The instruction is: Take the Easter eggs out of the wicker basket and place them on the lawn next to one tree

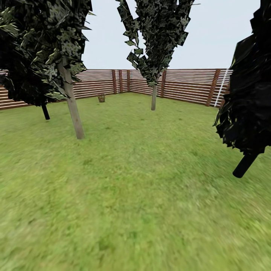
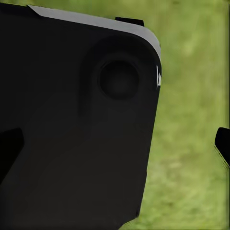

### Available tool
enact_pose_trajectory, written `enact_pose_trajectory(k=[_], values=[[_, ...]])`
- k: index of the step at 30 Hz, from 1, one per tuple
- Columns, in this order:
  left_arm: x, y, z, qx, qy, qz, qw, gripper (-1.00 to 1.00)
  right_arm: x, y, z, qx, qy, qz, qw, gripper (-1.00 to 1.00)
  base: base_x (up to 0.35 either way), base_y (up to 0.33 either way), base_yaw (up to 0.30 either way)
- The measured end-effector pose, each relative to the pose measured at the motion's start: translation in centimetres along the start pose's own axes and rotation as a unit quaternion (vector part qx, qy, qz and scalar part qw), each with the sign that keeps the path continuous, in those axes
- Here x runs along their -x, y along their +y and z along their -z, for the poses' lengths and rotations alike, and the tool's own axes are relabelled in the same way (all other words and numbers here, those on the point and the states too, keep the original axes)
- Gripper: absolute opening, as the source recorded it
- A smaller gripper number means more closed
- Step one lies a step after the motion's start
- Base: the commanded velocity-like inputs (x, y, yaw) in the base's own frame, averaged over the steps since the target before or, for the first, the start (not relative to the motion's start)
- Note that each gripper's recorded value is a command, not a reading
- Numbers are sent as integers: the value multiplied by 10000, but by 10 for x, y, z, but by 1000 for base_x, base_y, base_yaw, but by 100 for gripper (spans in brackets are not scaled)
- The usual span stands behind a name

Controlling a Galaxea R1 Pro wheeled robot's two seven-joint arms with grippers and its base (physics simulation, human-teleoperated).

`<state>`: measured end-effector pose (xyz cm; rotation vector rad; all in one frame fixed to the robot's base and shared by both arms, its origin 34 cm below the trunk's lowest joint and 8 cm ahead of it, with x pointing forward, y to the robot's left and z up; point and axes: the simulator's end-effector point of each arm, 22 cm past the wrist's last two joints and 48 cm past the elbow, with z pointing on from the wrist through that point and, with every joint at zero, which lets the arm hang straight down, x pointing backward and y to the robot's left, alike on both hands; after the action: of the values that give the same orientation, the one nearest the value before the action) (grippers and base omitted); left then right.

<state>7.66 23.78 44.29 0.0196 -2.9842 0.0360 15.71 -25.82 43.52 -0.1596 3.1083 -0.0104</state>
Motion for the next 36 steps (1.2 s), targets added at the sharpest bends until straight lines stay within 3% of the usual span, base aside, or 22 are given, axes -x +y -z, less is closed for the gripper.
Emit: enact_pose_trajectory(k=[36], values=[[0,0,0,0,0,0,10000,100,0,0,0,0,0,-1,10000,100,325,0,0]])
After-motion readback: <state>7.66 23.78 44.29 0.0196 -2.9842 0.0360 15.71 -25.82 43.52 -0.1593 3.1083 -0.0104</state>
